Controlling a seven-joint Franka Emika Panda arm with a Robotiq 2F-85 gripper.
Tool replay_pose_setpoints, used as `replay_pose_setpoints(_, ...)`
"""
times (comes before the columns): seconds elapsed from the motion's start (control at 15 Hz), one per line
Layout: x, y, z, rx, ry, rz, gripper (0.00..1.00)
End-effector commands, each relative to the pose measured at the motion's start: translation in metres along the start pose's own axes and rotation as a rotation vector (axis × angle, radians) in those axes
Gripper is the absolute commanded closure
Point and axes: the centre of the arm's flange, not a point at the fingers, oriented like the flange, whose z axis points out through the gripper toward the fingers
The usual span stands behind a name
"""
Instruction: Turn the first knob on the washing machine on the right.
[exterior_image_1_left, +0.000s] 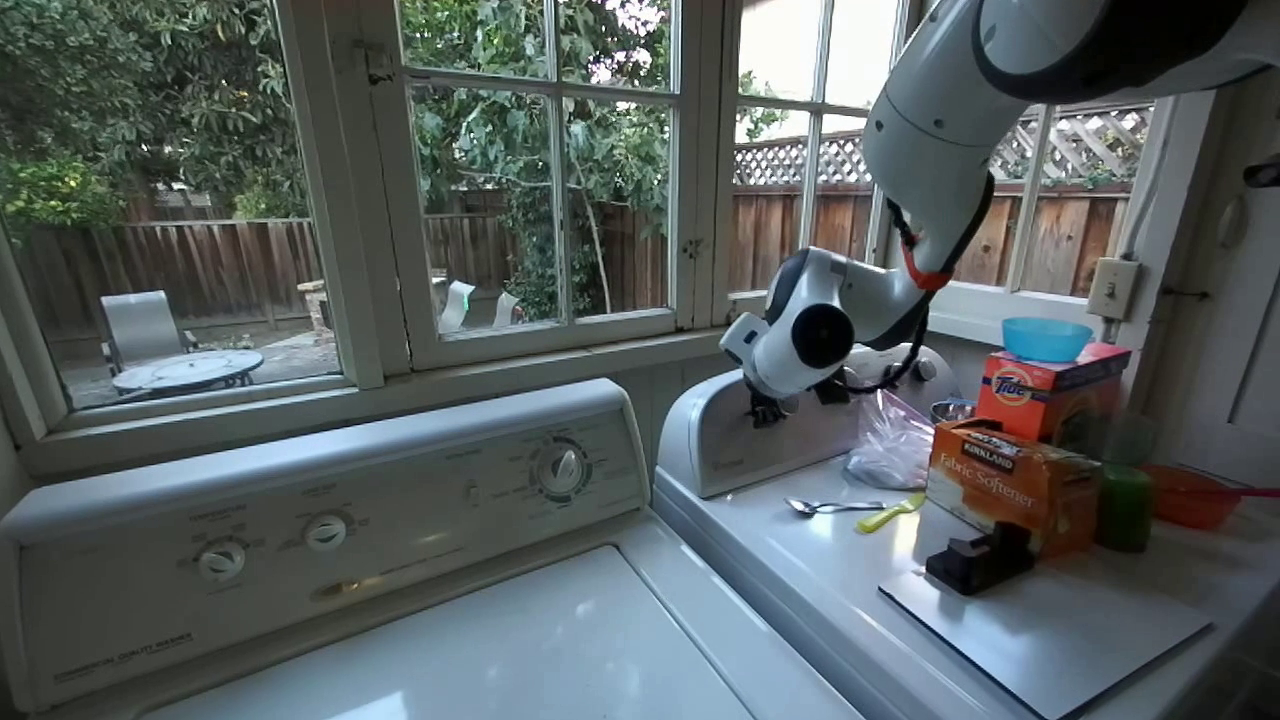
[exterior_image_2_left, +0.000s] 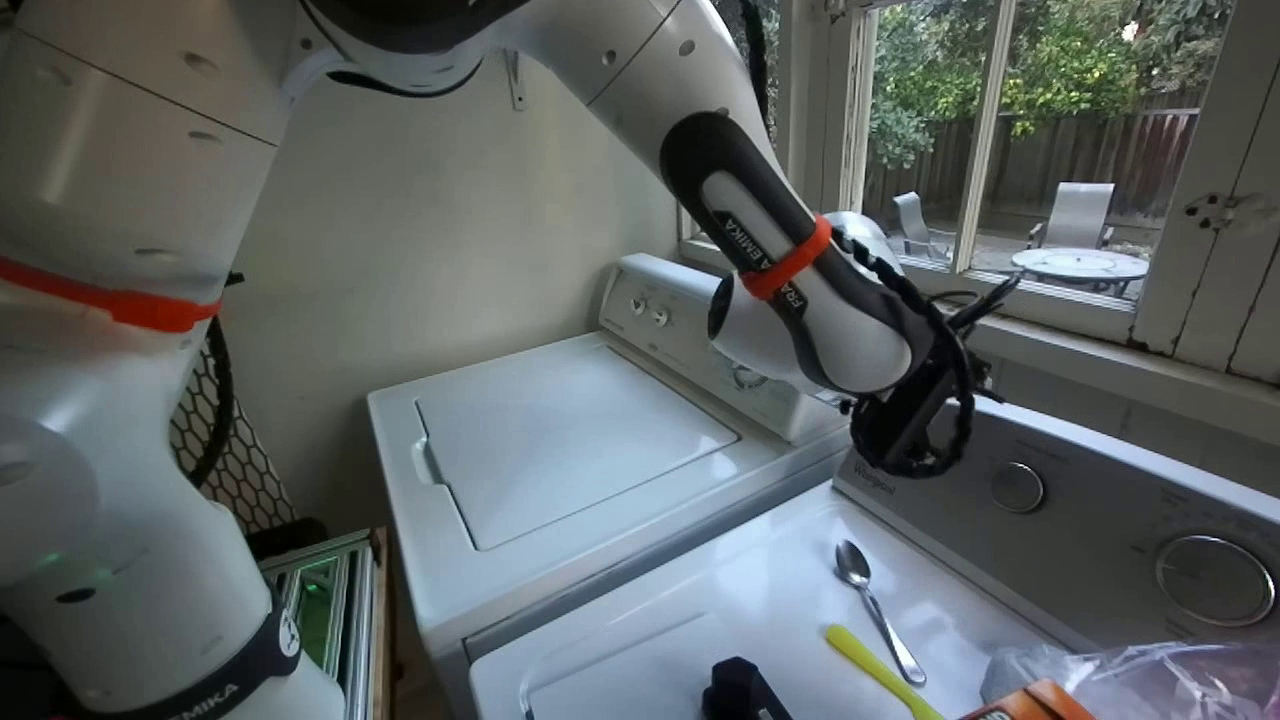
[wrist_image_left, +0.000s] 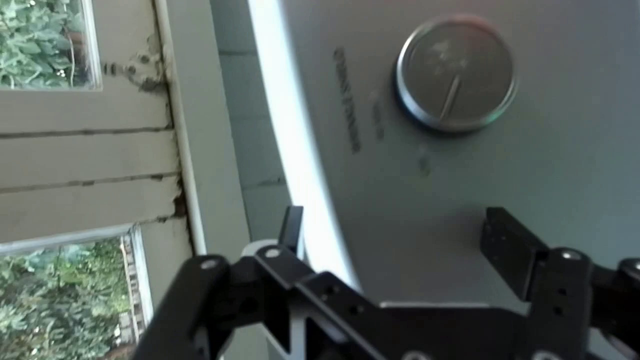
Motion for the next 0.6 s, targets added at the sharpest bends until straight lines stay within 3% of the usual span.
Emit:
replay_pose_setpoints(0.0, 0.03, 0.022, -0.017, -0.012, 0.186, -0.023, 0.0)
replay_pose_setpoints(0.13, 0.054, 0.046, -0.033, 0.028, 0.277, -0.017, 0.0)
replay_pose_setpoints(0.2, 0.066, 0.059, -0.041, 0.061, 0.279, 0.001, 0.0)
replay_pose_setpoints(0.4, 0.063, 0.092, -0.055, 0.155, 0.142, 0.053, 0.0)
replay_pose_setpoints(0.53, 0.038, 0.107, -0.054, 0.156, 0.039, 0.067, 0.0)
